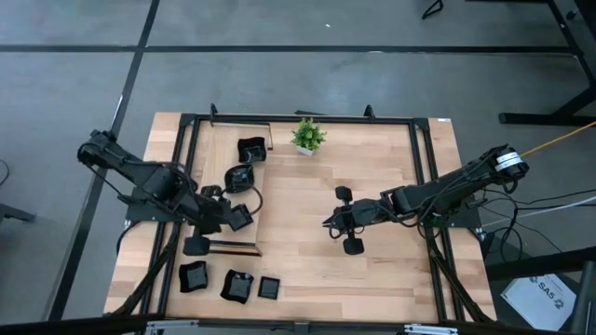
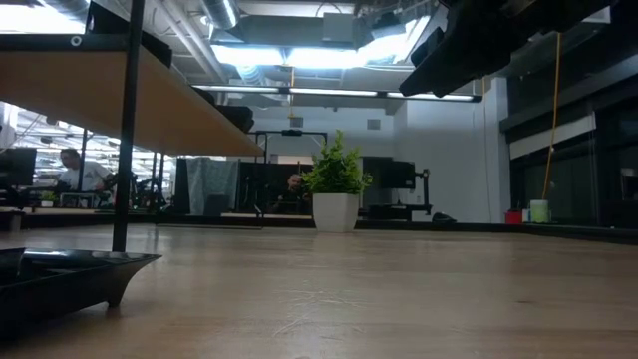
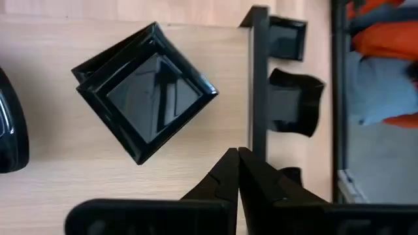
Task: Pick & Place Mini shaped plates
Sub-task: Stack the black square plate on top of the black square plate on the shelf
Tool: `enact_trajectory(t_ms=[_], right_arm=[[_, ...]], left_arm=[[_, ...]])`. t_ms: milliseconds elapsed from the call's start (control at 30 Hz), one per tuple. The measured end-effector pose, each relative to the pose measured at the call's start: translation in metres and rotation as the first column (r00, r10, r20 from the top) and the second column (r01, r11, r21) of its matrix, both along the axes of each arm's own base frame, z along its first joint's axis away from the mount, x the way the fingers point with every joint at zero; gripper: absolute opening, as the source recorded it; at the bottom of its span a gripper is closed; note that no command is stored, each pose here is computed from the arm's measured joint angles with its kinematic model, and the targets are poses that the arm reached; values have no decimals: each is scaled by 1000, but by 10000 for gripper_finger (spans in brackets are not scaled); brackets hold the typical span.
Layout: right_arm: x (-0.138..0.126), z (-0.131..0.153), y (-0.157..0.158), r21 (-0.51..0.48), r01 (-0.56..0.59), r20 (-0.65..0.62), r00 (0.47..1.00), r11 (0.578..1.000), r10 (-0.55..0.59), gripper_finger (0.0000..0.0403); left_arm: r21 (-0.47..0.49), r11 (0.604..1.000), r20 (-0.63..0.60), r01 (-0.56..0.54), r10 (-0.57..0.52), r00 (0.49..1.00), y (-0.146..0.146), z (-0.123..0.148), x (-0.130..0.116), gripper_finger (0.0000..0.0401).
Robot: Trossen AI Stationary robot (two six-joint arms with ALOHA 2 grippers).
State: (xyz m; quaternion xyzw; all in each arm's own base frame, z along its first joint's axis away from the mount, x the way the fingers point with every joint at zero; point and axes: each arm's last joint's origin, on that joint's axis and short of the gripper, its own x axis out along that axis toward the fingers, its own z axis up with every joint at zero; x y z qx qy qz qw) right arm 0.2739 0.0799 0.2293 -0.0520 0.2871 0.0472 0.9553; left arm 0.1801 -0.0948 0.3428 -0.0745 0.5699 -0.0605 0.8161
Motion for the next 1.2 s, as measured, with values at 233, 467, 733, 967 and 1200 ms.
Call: enact_trajectory(t_ms=[233,467,733,967,1200], right_arm=[[0,0,0,2,1,0,1000,1000,-1,33],[0,0,0,2,1,0,1000,1000,-1,33],[0,0,0,2,1,0,1000,1000,-1,33],[0,0,0,2,1,0,1000,1000,-1,33],[5,7,-1,-53,56,99,994,997,-51,33]], left_arm=[[61,998,-78,7,-2,997,1,-13,12,3],[102,994,-107,25,-14,994,7,-19,22,3],[151,988,-96,26,-12,995,15,-20,26,3],[229,973,-71,37,-21,997,17,-20,27,3],[241,970,-66,35,-20,998,17,-20,27,3]])
